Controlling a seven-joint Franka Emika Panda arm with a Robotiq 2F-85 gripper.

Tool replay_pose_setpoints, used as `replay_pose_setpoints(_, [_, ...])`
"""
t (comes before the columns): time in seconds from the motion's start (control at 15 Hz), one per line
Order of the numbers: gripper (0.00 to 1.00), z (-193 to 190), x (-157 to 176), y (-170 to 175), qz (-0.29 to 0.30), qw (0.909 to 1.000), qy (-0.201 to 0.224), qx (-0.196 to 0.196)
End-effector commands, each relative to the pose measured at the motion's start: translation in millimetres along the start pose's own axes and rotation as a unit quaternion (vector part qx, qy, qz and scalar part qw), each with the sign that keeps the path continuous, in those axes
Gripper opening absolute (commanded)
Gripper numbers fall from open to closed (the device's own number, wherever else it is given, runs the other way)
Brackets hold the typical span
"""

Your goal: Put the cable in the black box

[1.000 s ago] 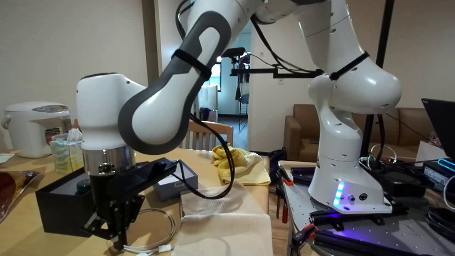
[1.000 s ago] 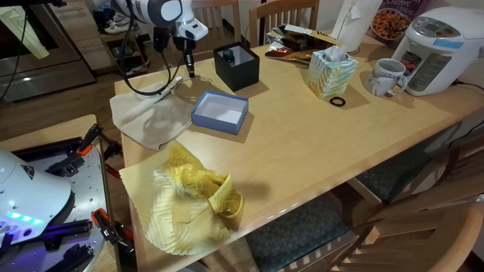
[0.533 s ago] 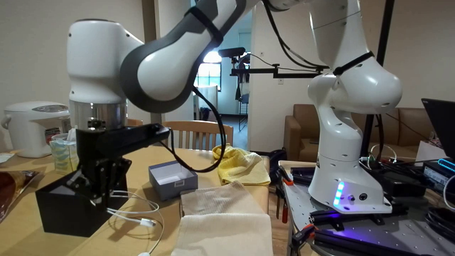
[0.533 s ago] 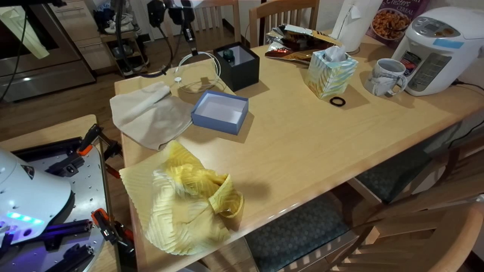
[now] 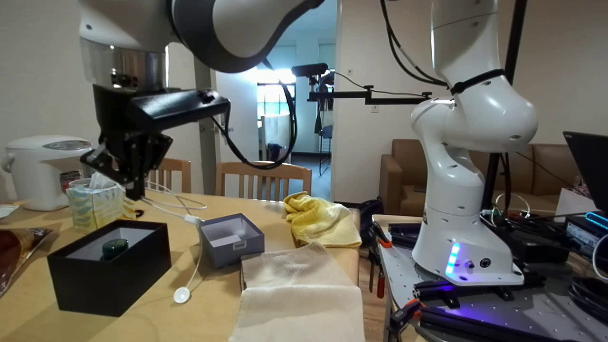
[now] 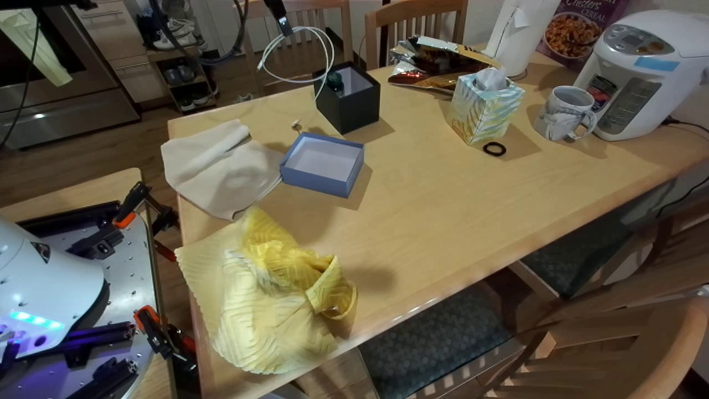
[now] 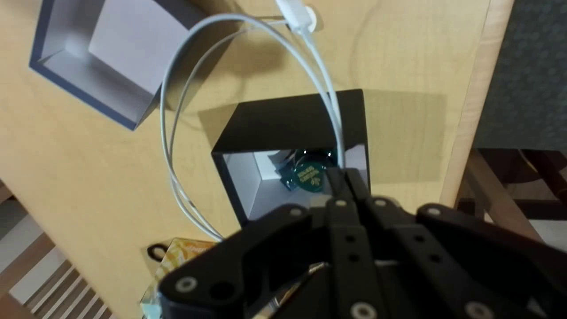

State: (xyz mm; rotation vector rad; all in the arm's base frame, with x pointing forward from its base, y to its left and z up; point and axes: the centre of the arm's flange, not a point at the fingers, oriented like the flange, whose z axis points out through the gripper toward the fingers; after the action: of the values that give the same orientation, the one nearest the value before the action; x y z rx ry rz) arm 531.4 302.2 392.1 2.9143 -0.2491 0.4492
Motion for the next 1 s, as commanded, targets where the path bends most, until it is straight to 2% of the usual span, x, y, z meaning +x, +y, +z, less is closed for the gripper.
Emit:
replay_pose_setpoints(0.0, [0.01, -36, 5, -2, -0.001, 0.9987, 0.043, -0.029])
replay_pose_setpoints(0.13, [0.01, -47, 10, -6, -0.013, 0.9969, 0.07, -0.034])
replay_pose_setpoints(0.33, [0.01, -54, 15, -13, -0.037, 0.9933, 0.108, -0.021])
replay_pose_setpoints(0.93, [0.01, -108, 24, -19, -0.044, 0.9782, 0.202, -0.018])
